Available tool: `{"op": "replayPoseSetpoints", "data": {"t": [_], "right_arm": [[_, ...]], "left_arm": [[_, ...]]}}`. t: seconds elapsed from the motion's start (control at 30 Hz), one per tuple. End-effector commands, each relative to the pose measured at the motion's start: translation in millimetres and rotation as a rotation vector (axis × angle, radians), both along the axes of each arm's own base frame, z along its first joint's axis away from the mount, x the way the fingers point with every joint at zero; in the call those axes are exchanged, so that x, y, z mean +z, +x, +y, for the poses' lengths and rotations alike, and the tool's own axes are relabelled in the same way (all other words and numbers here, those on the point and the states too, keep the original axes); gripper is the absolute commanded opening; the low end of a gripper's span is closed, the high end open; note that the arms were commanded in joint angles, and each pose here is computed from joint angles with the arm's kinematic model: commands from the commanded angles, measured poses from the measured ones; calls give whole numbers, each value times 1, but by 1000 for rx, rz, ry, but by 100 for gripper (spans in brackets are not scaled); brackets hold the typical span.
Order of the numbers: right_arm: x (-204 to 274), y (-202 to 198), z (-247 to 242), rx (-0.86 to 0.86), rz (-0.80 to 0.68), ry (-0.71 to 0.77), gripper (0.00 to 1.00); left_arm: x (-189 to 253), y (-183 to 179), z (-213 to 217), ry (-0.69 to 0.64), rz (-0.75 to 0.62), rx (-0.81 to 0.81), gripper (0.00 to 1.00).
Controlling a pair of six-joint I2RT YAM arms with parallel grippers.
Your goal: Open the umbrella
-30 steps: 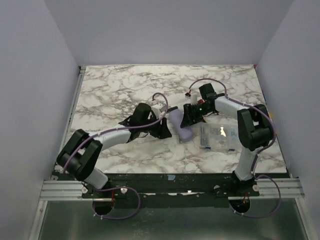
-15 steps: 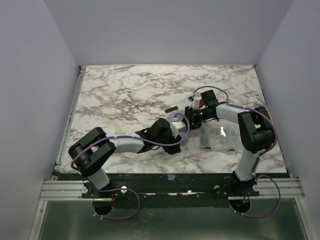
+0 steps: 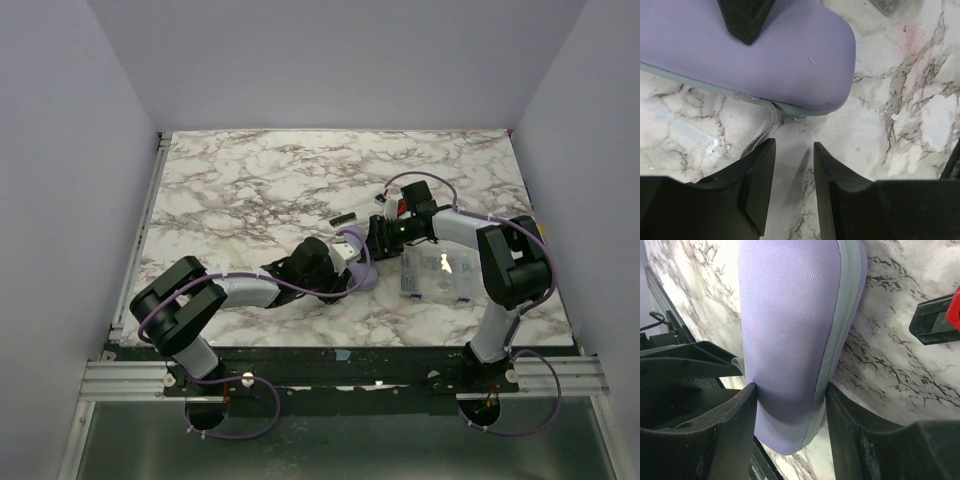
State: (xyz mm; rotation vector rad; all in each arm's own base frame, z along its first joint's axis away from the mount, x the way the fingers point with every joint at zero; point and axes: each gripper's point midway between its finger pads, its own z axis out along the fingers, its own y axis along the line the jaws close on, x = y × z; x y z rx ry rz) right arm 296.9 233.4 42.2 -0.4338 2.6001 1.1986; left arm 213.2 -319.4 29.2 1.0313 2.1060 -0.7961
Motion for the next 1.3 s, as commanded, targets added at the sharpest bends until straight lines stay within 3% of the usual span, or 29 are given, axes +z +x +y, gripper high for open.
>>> {"op": "replayPoseSetpoints", "data": {"t": [0.0, 0.53, 0.67, 0.9, 1.13, 1.27], "right_arm": [[-25, -6, -12, 16, 32, -100, 0], [-24, -7, -1, -132, 140, -29, 0], [-28, -7, -3, -162, 147, -35, 0], [-35, -2, -4, -233, 156, -44, 0], [-39, 4, -5, -310, 164, -41, 0], [-34, 4, -3, -346, 172, -8, 0]], "left_arm": [[8, 22, -4, 2, -163, -17, 38], [0, 17, -18, -44, -183, -105, 38], [-5, 9, -18, -44, -164, -139, 30], [-2, -16, -14, -58, -134, -167, 0], [2, -41, -16, -79, -53, -177, 0], [-1, -32, -16, -54, -40, -125, 0]]}}
